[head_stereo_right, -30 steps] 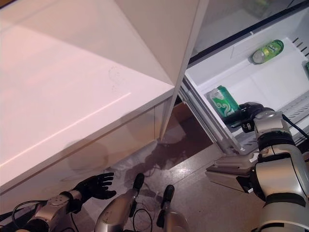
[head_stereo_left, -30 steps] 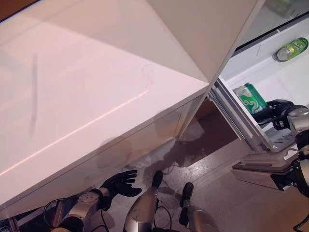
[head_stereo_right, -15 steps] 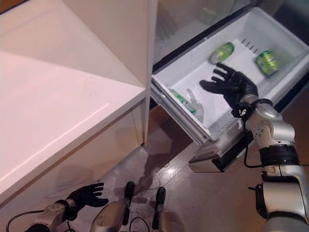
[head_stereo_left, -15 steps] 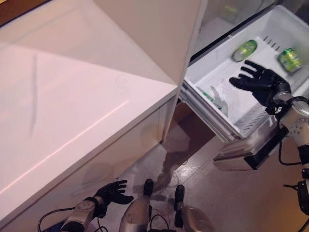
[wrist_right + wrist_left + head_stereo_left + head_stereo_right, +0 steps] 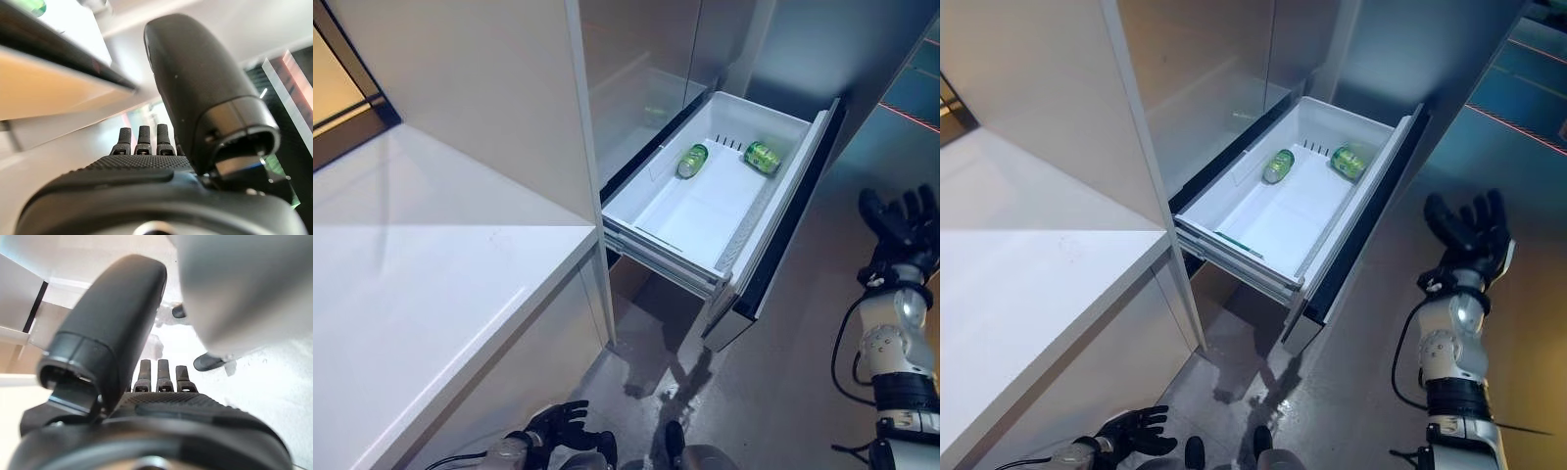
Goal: Put drinks into fridge and close the fridge
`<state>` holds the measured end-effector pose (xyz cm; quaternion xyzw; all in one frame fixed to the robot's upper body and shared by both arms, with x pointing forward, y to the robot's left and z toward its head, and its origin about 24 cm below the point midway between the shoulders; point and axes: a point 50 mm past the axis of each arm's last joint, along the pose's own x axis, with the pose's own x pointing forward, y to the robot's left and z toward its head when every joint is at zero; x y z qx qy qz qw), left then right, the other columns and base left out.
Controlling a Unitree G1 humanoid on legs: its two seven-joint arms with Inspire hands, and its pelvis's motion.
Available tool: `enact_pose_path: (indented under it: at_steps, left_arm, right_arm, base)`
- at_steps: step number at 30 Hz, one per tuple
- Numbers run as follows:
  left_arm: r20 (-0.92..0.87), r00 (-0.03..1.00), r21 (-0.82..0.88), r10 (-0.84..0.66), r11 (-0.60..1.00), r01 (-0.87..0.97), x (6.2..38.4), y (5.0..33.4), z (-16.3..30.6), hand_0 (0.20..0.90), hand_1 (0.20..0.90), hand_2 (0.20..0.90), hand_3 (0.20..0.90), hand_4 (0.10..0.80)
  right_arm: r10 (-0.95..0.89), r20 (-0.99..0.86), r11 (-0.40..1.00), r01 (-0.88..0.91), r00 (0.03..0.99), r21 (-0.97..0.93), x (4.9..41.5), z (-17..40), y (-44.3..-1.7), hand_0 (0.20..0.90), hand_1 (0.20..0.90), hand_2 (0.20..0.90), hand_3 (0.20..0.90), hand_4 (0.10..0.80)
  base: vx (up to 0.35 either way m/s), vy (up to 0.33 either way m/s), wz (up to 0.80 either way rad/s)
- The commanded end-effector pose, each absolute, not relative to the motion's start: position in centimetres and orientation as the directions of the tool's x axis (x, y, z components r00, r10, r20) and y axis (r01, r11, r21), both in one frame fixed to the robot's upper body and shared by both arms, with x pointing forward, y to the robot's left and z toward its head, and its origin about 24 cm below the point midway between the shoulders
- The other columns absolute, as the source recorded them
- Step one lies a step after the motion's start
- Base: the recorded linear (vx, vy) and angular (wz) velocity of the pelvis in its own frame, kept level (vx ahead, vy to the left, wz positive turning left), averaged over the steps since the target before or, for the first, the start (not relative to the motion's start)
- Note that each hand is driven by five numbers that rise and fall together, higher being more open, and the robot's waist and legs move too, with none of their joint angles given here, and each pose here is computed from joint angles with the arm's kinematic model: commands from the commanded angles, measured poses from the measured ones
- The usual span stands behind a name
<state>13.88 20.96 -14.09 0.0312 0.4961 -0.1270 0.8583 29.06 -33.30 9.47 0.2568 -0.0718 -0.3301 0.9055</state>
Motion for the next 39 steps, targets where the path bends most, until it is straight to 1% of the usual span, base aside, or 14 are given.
enact_pose_path:
  at_steps: [1,3,5,6,10,13,15,18,24,29,32,36,39]
  left_arm:
    - [-0.877,0.453,-0.047,-0.163,0.965,0.256,12.8,21.3,-14.4,0.900,0.900,0.900,0.900,0.800]
    - [-0.867,0.474,-0.039,-0.155,0.968,0.246,13.2,21.3,-14.3,0.900,0.900,0.900,0.900,0.800]
    - [-0.849,0.511,-0.025,-0.136,0.976,0.218,14.0,21.5,-13.9,0.900,0.900,0.900,0.900,0.800]
    - [-0.831,0.544,-0.009,-0.117,0.980,0.198,14.9,21.6,-13.5,0.900,0.900,0.900,0.900,0.800]
    - [-0.815,0.574,-0.009,-0.081,0.992,0.128,15.5,22.1,-13.1,0.900,0.900,0.900,0.900,0.800]
    - [-0.807,0.588,-0.001,-0.058,0.995,0.096,16.0,22.7,-12.8,0.900,0.900,0.900,0.900,0.800]
    - [-0.814,0.579,0.006,-0.046,0.996,0.088,15.5,23.0,-12.9,0.900,0.900,0.900,0.900,0.800]
    - [-0.815,0.578,-0.007,-0.040,0.998,0.058,15.5,23.3,-12.8,0.900,0.900,0.900,0.900,0.800]
    - [-0.806,0.587,-0.039,-0.073,0.997,0.069,15.3,22.9,-12.8,0.900,0.900,0.900,0.900,0.800]
    - [-0.783,0.615,-0.054,-0.094,0.995,0.084,15.7,22.9,-12.2,0.900,0.900,0.900,0.900,0.800]
    - [-0.773,0.626,-0.058,-0.099,0.995,0.085,15.8,23.0,-12.0,0.900,0.900,0.900,0.900,0.800]
    - [-0.768,0.635,-0.060,-0.086,0.996,0.062,15.4,23.3,-12.1,0.900,0.900,0.900,0.900,0.800]
    - [-0.782,0.619,-0.053,-0.078,0.997,0.060,14.8,23.8,-12.3,0.900,0.900,0.900,0.900,0.800]
  right_arm:
    - [-0.582,0.255,0.738,0.370,0.772,0.565,30.2,15.6,-33.7,0.900,0.900,0.900,0.900,0.800]
    - [-0.572,0.265,0.742,0.351,0.776,0.571,30.5,15.8,-33.6,0.900,0.900,0.900,0.900,0.800]
    - [-0.550,0.289,0.749,0.309,0.783,0.586,31.2,16.8,-33.3,0.900,0.900,0.900,0.900,0.800]
    - [-0.533,0.318,0.757,0.274,0.784,0.594,31.9,17.8,-32.9,0.900,0.900,0.900,0.900,0.800]
    - [-0.480,0.351,0.777,0.204,0.804,0.595,32.9,18.7,-32.2,0.900,0.900,0.900,0.900,0.800]
    - [-0.416,0.372,0.798,0.137,0.830,0.587,33.9,19.7,-31.5,0.900,0.900,0.900,0.900,0.800]
    - [-0.358,0.385,0.816,0.085,0.851,0.572,34.6,20.0,-30.8,0.900,0.900,0.900,0.900,0.800]
    - [-0.258,0.414,0.860,0.012,0.873,0.510,35.6,21.1,-29.5,0.900,0.900,0.900,0.900,0.800]
    - [-0.121,0.486,0.915,-0.093,0.866,0.393,36.9,24.7,-28.1,0.900,0.900,0.900,0.900,0.800]
    - [-0.051,0.523,0.950,-0.120,0.851,0.289,37.6,28.0,-26.9,0.900,0.900,0.900,0.900,0.800]
    - [-0.035,0.524,0.963,-0.112,0.851,0.245,37.9,28.9,-26.6,0.900,0.900,0.900,0.900,0.800]
    - [-0.051,0.517,0.979,-0.060,0.855,0.197,38.0,30.0,-27.1,0.900,0.900,0.900,0.900,0.800]
    - [-0.117,0.530,0.974,-0.008,0.840,0.228,37.7,30.6,-28.2,0.900,0.900,0.900,0.900,0.800]
  base:
    - [-0.074,0.036,0.08]
    - [-0.120,0.034,0.11]
    - [-0.226,0.053,0.12]
    - [-0.245,0.065,0.16]
    - [-0.091,0.063,0.17]
    - [-0.097,0.065,0.06]
    - [-0.024,0.070,0.02]
    - [0.005,0.061,-0.03]
    - [-0.009,0.055,0.04]
    - [-0.053,0.047,0.14]
    - [-0.047,0.038,0.19]
    - [0.004,0.026,0.26]
    - [0.044,-0.035,0.38]
